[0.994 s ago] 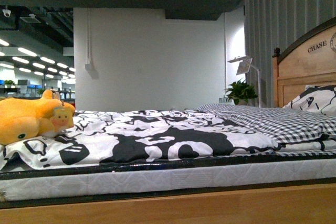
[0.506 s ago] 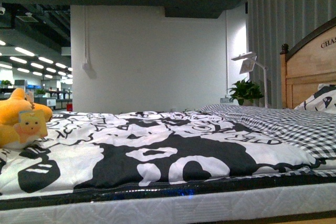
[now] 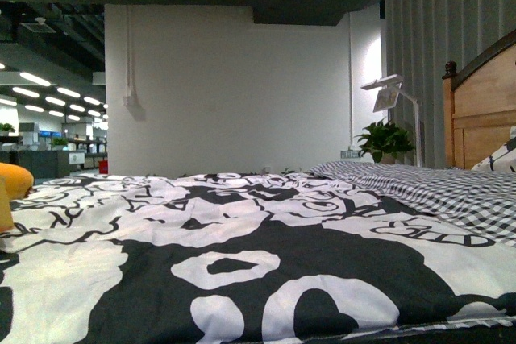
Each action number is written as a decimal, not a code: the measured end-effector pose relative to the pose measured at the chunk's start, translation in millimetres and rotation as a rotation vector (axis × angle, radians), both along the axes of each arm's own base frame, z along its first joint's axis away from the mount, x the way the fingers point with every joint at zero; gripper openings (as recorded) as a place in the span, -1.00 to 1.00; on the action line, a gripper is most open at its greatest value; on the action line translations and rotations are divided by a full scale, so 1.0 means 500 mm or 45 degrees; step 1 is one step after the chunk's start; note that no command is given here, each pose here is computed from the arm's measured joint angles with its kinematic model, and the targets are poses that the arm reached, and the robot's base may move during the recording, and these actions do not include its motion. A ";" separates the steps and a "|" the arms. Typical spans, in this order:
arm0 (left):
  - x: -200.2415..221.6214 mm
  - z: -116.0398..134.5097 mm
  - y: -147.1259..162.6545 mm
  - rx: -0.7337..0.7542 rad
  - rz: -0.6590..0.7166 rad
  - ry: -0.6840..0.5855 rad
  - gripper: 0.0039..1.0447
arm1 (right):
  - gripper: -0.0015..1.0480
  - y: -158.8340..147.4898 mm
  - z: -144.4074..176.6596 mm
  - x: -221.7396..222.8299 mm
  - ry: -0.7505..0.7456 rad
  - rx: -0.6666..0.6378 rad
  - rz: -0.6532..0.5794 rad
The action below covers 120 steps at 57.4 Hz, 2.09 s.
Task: Put away toys
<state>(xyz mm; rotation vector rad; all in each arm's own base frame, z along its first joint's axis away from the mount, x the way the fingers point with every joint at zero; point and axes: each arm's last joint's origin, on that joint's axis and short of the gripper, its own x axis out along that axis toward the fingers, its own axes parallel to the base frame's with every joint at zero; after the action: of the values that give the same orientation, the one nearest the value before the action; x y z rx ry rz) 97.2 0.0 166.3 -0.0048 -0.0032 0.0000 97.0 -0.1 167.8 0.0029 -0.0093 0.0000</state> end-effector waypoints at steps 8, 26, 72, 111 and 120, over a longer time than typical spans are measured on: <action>0.000 0.000 0.000 0.000 0.000 0.000 0.89 | 0.96 0.000 0.000 0.000 0.000 0.000 0.000; 0.000 0.000 0.000 0.000 0.000 0.000 0.89 | 0.96 0.000 0.000 0.000 0.000 0.000 0.000; 0.000 0.000 0.000 0.000 -0.003 0.000 0.89 | 0.96 0.000 0.000 0.000 0.002 0.000 0.000; 0.000 0.000 0.000 0.000 0.003 -0.001 0.89 | 0.96 0.000 0.000 0.000 0.000 0.000 0.008; 0.000 0.000 0.000 0.000 0.001 -0.002 0.89 | 0.96 0.000 0.000 0.000 0.000 0.000 0.005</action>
<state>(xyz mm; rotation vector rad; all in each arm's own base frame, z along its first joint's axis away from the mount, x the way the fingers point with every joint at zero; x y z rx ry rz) 97.1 -0.1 166.4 -0.0044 -0.0048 0.0008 97.0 0.0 167.7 0.0028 -0.0090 0.0042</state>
